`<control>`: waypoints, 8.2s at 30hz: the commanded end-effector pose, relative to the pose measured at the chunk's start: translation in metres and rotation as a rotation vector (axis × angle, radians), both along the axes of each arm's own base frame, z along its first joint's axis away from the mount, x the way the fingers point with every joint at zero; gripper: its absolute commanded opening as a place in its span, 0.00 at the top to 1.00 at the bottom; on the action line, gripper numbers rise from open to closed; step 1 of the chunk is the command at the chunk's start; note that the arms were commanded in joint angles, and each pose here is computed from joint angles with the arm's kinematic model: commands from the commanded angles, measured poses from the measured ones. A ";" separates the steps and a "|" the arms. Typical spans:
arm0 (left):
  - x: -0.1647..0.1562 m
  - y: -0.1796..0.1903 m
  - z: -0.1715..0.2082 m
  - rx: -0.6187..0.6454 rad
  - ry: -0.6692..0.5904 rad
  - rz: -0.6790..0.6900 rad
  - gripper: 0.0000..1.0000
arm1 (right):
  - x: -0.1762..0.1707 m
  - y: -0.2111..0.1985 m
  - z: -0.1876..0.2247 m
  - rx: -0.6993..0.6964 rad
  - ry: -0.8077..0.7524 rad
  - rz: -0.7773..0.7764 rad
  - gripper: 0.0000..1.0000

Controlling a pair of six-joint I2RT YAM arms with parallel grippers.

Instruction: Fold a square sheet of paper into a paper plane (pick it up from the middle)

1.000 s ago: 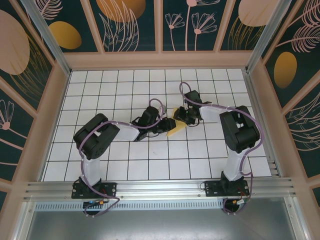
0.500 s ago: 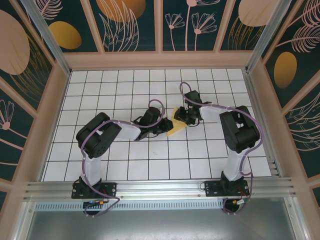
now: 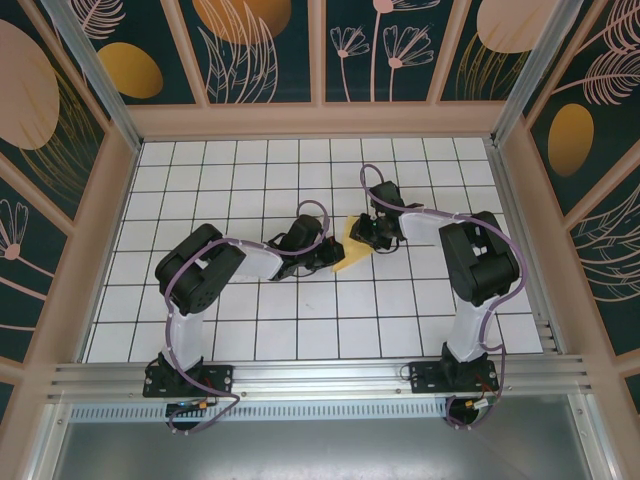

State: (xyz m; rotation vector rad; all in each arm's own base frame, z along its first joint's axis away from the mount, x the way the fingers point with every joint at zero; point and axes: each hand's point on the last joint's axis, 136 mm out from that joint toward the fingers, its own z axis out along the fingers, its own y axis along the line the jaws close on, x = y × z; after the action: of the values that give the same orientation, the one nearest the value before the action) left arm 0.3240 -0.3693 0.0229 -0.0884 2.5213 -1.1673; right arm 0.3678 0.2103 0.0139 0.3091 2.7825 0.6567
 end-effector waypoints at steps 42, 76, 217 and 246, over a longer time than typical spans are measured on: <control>0.013 -0.004 0.004 -0.001 0.011 0.005 0.90 | -0.049 -0.059 -0.092 -0.294 0.238 -0.006 0.59; -0.005 0.019 -0.052 0.177 0.133 0.002 0.95 | -0.002 -0.007 0.054 0.151 -0.160 0.080 0.79; 0.004 0.002 0.026 0.070 0.017 -0.049 0.77 | -0.019 0.017 -0.013 0.256 0.006 0.194 0.90; -0.018 -0.005 0.037 -0.032 -0.011 -0.108 0.71 | -0.022 0.018 -0.024 0.261 0.032 0.195 0.90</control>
State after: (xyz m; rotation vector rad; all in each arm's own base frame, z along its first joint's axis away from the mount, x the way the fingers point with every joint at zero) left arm 0.3064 -0.3679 0.0443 0.0084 2.5851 -1.1963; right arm 0.3623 0.2346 0.0190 0.0597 2.6904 1.1031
